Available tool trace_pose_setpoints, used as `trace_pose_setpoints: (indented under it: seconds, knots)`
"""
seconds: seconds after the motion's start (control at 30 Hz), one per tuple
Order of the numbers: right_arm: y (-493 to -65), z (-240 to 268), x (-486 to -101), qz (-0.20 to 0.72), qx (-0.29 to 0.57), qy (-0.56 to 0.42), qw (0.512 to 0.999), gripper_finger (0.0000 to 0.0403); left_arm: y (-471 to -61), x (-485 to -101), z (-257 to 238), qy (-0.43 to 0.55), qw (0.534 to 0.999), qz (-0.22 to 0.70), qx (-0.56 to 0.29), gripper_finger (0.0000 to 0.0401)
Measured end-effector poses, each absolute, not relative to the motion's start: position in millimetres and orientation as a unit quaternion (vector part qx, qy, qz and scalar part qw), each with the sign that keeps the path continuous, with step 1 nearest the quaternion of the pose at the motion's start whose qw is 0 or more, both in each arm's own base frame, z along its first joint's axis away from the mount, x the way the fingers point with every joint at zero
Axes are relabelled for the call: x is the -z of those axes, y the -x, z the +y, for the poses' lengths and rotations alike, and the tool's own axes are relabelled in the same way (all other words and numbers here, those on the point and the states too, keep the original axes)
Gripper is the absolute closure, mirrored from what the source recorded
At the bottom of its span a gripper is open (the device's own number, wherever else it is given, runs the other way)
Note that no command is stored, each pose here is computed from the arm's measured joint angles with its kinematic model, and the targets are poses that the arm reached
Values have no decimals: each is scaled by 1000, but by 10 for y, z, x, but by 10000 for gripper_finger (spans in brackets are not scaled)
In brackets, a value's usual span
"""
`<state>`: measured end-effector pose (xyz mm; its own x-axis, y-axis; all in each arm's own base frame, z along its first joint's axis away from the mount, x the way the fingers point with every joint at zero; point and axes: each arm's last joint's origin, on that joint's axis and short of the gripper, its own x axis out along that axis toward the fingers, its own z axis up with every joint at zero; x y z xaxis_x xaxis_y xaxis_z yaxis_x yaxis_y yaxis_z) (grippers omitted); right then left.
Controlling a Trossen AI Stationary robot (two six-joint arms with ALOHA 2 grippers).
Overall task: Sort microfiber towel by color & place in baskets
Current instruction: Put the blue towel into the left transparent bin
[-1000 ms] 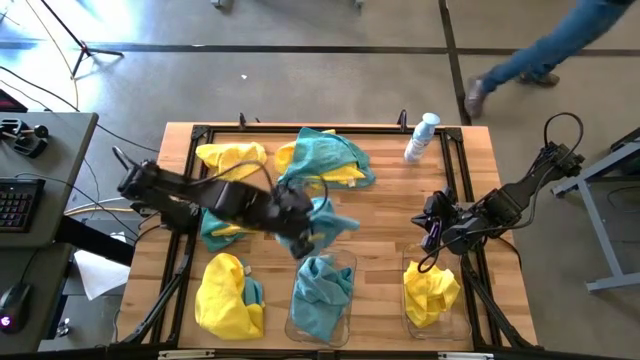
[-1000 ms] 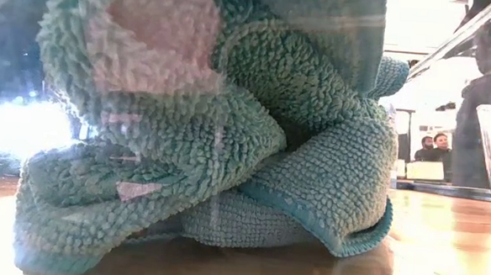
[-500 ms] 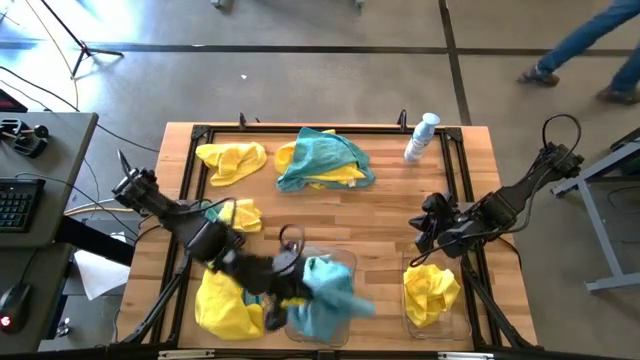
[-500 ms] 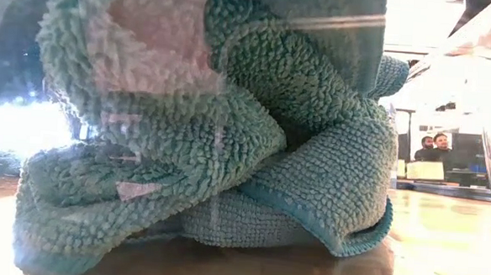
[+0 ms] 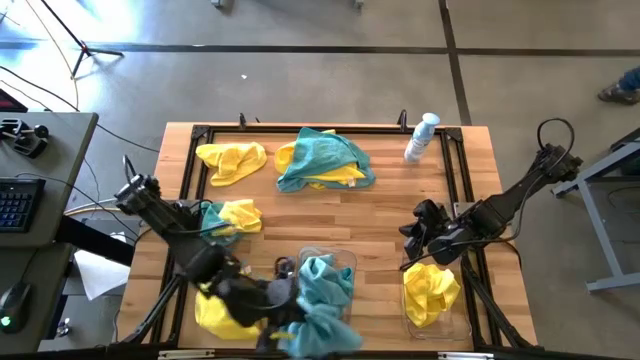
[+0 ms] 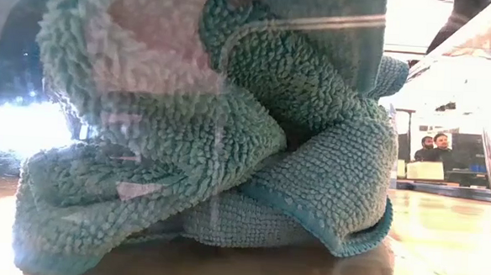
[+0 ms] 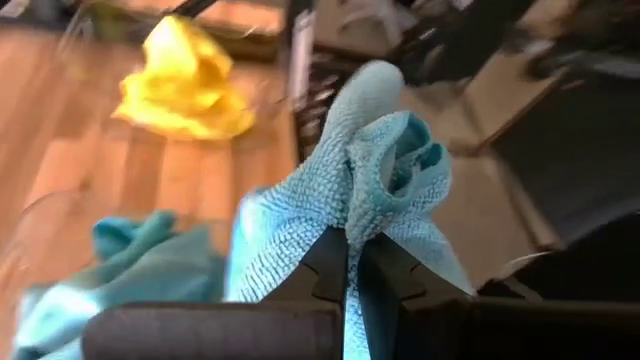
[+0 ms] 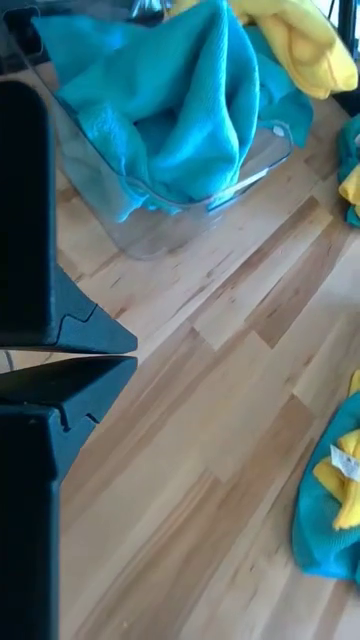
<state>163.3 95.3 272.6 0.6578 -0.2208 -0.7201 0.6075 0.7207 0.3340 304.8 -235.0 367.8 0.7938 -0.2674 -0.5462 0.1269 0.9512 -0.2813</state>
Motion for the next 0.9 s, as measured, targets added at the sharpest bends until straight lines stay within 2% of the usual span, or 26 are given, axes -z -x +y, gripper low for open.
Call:
trace_pose_setpoints:
  seconds: [0.13,0.3,0.4,0.5,0.67,0.9]
  knots:
    - [-1666,977,-2707,337,239,-288,864,391,-3275,-3356,-2267,95,917,375,96,401]
    - [-1700,1005,-2678,341,238,-284,864,391,-3374,-2847,-2115,82,846,526,27,401]
    - [-1717,1019,-2654,345,240,-281,863,391,-3457,-2638,-2121,87,821,564,28,401]
    - [-1732,1031,-2634,350,241,-278,862,391,-3588,-2488,-2251,93,825,551,81,401]
    - [-1738,1036,-2625,354,240,-277,860,391,-3746,-2437,-2423,88,858,485,148,401]
    - [-1735,1037,-2624,359,235,-266,863,391,-3769,-2430,-2390,22,875,464,138,401]
